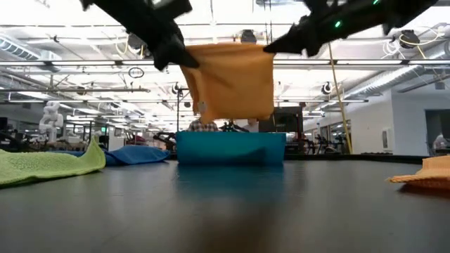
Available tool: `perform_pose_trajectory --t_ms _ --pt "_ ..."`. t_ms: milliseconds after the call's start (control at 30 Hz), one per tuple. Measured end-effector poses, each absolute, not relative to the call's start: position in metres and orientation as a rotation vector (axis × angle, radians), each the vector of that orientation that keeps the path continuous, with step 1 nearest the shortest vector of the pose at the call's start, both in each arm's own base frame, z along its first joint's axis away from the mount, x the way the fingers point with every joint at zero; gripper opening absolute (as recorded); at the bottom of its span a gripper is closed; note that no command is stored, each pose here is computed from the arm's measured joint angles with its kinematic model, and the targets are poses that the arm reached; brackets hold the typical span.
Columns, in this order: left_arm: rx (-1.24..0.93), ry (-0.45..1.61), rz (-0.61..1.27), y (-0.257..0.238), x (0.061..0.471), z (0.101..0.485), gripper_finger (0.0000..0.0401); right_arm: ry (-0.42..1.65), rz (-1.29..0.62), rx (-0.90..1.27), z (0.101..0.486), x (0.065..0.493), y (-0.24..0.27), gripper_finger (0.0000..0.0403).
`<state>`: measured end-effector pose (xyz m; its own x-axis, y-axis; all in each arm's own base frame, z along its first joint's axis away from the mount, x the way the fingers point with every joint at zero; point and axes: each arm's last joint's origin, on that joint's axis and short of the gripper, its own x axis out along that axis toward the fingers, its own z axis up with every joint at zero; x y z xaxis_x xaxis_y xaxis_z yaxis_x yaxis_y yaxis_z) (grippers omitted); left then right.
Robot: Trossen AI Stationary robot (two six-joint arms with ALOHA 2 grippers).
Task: Fold microfiber towels
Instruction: Put the folded orange microfiber cloth into the blue bin
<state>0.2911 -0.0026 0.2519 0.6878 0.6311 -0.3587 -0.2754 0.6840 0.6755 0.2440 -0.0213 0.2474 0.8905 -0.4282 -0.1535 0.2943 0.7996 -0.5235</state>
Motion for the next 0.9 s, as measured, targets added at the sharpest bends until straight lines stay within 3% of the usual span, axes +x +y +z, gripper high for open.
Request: perform_pose_trajectory --t_ms 400,900 --pt "0.674 0.72 0.526 0.087 0.284 0.25 0.0009 0.309 -0.422 -0.419 0.228 0.238 -0.112 0.0" --pt "0.761 0.771 0.418 0.139 0.27 0.242 0.0012 0.328 -0.482 -0.47 0.2 0.239 -0.162 0.0"
